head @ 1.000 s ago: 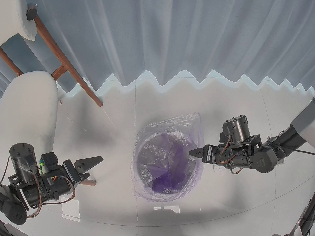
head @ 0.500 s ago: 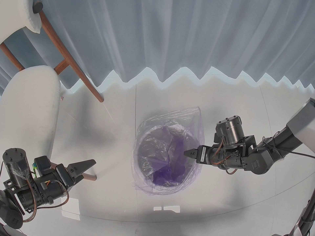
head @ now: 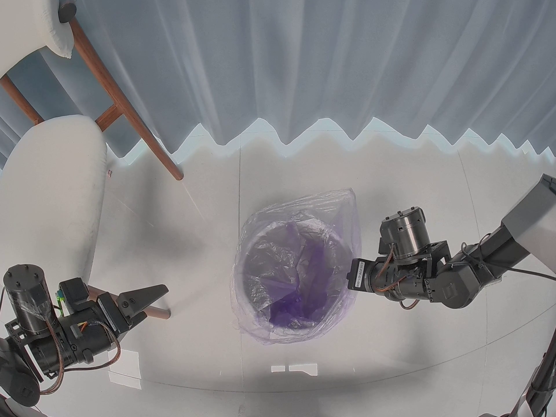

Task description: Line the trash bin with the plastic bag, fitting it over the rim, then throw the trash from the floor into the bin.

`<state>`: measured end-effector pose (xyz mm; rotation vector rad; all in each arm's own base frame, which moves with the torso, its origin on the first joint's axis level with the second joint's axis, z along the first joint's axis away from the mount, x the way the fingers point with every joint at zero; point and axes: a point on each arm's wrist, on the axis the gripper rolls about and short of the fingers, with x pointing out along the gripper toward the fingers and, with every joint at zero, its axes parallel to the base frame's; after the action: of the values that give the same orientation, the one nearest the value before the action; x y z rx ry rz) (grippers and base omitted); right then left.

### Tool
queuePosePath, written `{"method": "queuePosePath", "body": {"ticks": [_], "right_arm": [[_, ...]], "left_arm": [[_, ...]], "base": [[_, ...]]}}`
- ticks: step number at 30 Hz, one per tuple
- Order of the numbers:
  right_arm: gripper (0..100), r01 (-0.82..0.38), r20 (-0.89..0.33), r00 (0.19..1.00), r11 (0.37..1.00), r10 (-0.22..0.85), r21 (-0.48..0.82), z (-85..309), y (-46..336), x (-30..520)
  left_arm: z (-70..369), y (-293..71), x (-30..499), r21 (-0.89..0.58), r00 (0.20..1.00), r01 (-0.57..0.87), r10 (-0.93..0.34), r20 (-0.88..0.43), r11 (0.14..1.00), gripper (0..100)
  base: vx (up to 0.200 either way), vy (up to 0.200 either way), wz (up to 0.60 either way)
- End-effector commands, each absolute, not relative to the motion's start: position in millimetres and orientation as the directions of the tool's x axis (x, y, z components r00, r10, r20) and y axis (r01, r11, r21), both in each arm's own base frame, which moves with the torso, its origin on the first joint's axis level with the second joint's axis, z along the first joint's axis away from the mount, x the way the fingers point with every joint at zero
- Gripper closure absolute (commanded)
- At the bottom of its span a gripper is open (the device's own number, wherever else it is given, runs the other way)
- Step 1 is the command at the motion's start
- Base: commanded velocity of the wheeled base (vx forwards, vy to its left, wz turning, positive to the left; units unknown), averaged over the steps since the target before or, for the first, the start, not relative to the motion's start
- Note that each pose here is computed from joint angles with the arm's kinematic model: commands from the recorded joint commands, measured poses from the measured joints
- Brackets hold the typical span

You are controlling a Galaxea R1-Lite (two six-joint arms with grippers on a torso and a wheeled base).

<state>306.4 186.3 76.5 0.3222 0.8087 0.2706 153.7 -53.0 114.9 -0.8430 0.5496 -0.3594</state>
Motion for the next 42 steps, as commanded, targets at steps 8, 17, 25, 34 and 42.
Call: {"method": "queuePosePath", "body": {"ticks": [8,17,25,34,42], "right_arm": [[100,-0.009,-0.717,0.641,0.937,0.273,0.349,68,141,286],[100,-0.112,-0.664,0.659,0.919,0.353,0.377,84,174,288],[0,-0.111,-0.669,0.676,0.94,0.309,0.322,66,199,301],[100,-0.108,-0.669,0.678,0.942,0.304,0.319,63,200,305],[100,-0.103,-0.662,0.686,0.941,0.302,0.322,72,191,298]], "left_arm": [[112,-52,151,-0.78,0.799,0.078,-0.507,-0.323,0.621,0],[112,-53,151,-0.78,0.796,0.08,-0.511,-0.325,0.62,0],[112,-52,151,-0.78,0.8,0.074,-0.504,-0.325,0.621,0],[112,-52,152,-0.781,0.799,0.074,-0.506,-0.326,0.62,0],[112,-52,151,-0.781,0.798,0.074,-0.507,-0.327,0.62,0]], "base": [[0.0,0.0,0.0],[0.0,0.0,0.0],[0.0,0.0,0.0],[0.0,0.0,0.0],[0.0,0.0,0.0]]}}
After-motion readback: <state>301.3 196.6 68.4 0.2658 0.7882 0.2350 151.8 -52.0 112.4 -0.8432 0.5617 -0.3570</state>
